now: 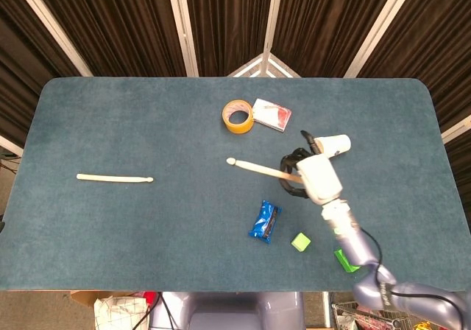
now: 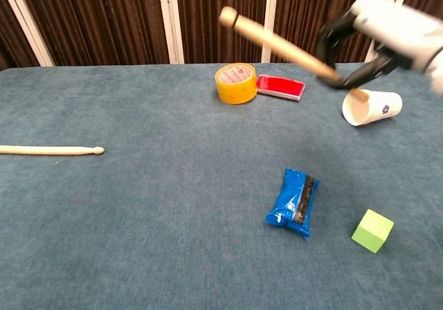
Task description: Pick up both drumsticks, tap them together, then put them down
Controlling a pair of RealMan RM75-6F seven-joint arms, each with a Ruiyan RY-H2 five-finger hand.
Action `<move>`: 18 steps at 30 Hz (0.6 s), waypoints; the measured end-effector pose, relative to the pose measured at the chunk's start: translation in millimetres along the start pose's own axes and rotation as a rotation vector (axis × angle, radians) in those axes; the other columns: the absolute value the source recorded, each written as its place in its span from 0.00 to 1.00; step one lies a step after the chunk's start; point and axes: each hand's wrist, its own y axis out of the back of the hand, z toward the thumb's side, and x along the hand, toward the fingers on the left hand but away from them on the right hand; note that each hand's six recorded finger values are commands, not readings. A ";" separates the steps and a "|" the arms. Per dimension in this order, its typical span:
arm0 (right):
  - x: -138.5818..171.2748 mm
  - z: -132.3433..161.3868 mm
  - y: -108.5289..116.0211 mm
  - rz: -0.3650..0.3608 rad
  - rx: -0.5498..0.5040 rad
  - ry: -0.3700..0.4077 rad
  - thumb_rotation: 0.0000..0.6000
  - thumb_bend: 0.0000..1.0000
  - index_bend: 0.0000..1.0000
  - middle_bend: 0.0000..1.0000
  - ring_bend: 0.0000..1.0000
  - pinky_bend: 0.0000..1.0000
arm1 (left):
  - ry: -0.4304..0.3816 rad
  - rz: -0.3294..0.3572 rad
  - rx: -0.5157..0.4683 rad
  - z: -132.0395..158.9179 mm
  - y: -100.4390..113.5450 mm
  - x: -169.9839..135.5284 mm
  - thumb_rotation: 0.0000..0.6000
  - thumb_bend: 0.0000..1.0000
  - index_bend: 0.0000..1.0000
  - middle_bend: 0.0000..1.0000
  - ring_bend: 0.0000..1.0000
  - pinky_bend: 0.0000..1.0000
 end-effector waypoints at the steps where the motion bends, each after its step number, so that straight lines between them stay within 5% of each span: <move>1: 1.8 -0.8 6.6 -0.014 -0.013 0.009 1.00 0.46 0.68 0.63 0.41 0.00 | -0.004 -0.010 0.003 -0.6 -0.6 4.4 1.00 0.30 0.11 0.08 0.00 0.01; 8: 6.5 -15.3 50.6 -0.077 -0.048 0.052 1.00 0.46 0.68 0.63 0.41 0.00 | -0.001 -0.073 0.068 -11.4 -7.8 46.3 1.00 0.28 0.11 0.09 0.00 0.01; 18: 2.9 -40.8 68.4 -0.091 -0.062 0.010 1.00 0.46 0.69 0.63 0.41 0.00 | 0.028 -0.104 0.185 -20.5 -15.2 106.4 1.00 0.28 0.13 0.11 0.00 0.01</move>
